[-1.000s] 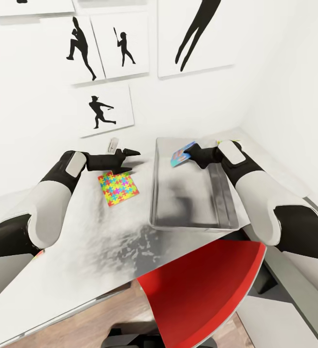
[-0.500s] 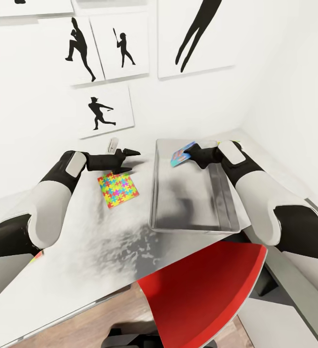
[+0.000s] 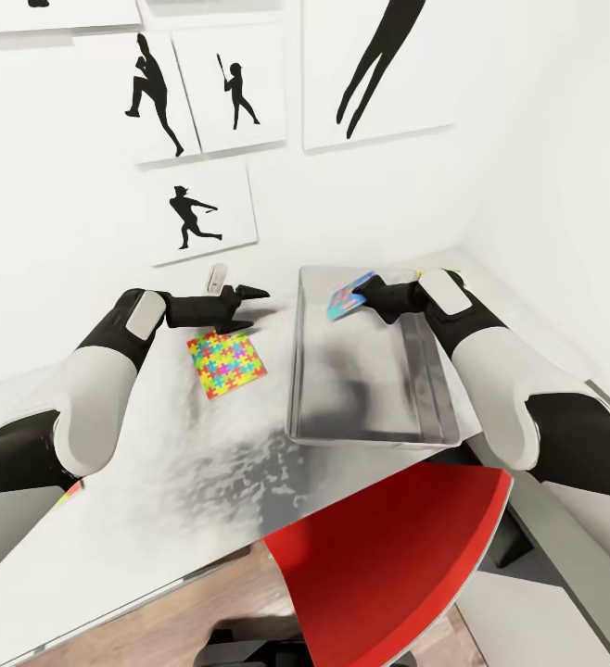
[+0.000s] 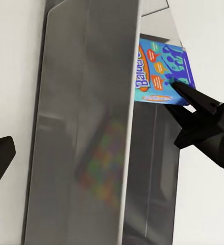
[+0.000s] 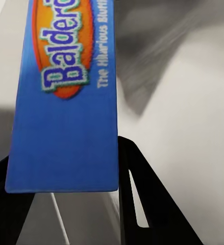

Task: Put all the toys in the child's room - the three board games (two on the bed and one on the table), the two jigsaw puzzles on the table, and the tennis ball on the table - inside the toy box on the table in the child's room.

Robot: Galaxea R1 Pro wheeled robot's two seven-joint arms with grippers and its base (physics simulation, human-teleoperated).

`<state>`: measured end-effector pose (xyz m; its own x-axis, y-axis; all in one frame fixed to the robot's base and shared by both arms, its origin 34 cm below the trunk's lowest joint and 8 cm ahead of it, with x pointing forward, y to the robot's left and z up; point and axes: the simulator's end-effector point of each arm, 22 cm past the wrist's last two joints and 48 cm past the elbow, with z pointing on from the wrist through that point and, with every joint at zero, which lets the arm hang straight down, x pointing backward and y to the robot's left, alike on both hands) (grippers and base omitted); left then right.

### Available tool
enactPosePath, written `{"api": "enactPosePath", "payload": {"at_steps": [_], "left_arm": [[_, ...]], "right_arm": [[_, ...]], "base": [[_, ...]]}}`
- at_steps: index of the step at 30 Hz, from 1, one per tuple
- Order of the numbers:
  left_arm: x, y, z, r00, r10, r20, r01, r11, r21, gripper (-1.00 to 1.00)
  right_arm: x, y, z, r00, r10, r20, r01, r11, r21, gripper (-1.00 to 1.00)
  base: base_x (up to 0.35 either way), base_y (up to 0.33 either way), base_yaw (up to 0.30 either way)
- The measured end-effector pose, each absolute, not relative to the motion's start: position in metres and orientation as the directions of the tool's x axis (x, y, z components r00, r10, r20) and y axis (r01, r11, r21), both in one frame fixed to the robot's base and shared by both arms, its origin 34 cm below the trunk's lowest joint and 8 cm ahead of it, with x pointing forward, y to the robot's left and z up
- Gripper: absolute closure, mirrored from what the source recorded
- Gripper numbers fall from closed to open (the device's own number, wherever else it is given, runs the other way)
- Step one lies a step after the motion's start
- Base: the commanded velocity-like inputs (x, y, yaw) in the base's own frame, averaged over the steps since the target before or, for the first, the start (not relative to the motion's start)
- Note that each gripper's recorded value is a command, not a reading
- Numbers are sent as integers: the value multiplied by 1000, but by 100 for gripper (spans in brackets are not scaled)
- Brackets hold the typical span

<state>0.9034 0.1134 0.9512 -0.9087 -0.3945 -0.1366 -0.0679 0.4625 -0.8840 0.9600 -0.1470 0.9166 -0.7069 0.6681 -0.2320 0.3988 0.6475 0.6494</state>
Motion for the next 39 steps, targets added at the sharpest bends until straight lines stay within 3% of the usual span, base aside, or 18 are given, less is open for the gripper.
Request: {"api": "enactPosePath", "payload": {"at_steps": [5, 6, 39], "left_arm": [[903, 113, 951, -909, -394, -137, -68, 463, -884, -100], [903, 113, 951, -909, -394, -137, -68, 463, -884, -100], [903, 113, 951, -909, -393, -137, -67, 464, -884, -100]], "right_arm": [[960, -146, 917, -709, 667, -231, 398, 648, 649, 100], [960, -147, 916, -709, 667, -232, 399, 649, 648, -100], [961, -149, 917, -704, 671, -234, 401, 647, 648, -100]], "base": [[0, 0, 0], [0, 0, 0], [0, 0, 0]]}}
